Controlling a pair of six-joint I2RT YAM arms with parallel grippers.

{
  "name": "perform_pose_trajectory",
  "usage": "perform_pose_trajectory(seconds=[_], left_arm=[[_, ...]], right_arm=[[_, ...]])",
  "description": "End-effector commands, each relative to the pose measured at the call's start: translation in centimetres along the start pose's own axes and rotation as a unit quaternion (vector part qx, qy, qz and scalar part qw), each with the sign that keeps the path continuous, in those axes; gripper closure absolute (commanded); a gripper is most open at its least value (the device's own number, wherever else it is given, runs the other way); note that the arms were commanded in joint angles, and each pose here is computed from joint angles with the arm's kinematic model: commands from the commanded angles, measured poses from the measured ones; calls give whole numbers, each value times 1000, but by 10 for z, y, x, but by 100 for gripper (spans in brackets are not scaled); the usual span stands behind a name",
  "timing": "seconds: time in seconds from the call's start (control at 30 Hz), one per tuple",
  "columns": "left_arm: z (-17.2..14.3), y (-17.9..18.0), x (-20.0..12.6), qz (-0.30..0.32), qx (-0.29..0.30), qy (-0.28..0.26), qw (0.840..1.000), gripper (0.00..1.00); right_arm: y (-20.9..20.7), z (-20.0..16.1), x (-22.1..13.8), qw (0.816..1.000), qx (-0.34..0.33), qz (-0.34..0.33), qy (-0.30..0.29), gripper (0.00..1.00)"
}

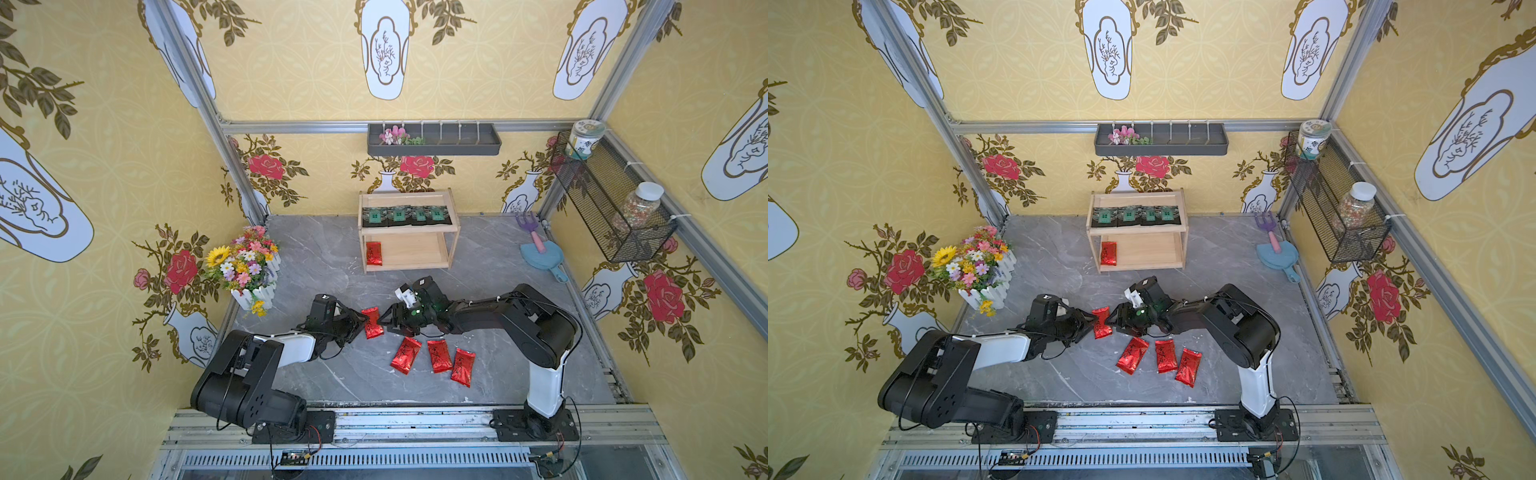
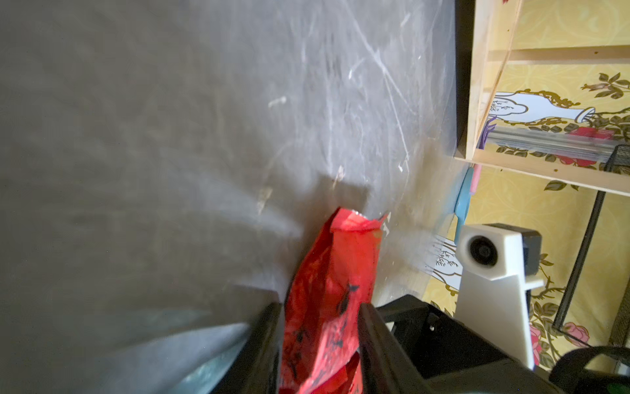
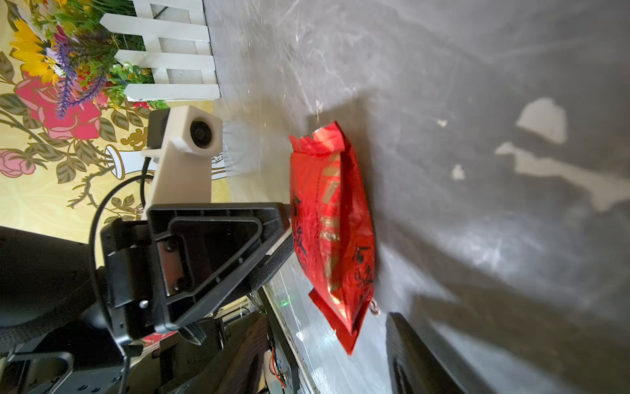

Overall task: Place the tea bags on the shelf by color
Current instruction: Pick up the tea bag from the center of the board.

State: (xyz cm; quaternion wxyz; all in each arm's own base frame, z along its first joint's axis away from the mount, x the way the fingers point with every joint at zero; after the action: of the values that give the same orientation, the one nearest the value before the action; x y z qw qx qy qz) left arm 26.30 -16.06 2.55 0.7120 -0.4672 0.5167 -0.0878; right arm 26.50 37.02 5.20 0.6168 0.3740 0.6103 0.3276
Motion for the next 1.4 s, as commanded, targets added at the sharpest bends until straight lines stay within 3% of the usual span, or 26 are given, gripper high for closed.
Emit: perform_pose_trajectory(seconds=[0.0, 0.57, 1.0, 1.37], left_arm=[[-17, 28, -4, 46, -28, 22, 998, 57], [-21, 21, 11, 42, -16, 38, 998, 58], [-20, 24, 13, 47, -18, 37, 998, 58], [-18, 21, 17, 47, -15, 39, 998, 58]], right_arm=[[4, -2, 0, 1000, 5, 2, -8, 40], [-5, -8, 5, 1000, 23, 16, -3, 60], [-5, 9, 12, 999, 29, 34, -14, 69], [-2, 9, 12, 998, 31, 49, -15, 90]])
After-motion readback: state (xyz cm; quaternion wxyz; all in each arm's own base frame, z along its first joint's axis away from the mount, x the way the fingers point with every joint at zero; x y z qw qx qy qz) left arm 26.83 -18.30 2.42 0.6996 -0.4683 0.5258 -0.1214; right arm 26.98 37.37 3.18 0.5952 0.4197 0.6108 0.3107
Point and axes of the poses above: each gripper's point midway between its finger pads, its own x axis out along the fingers, its own y axis along the line the jaws close on, z = x × y, the point moved 1 cm from there along -x, back along the fingers, and after that the axes turned 4 degrees about x, right-handed, at the moved point
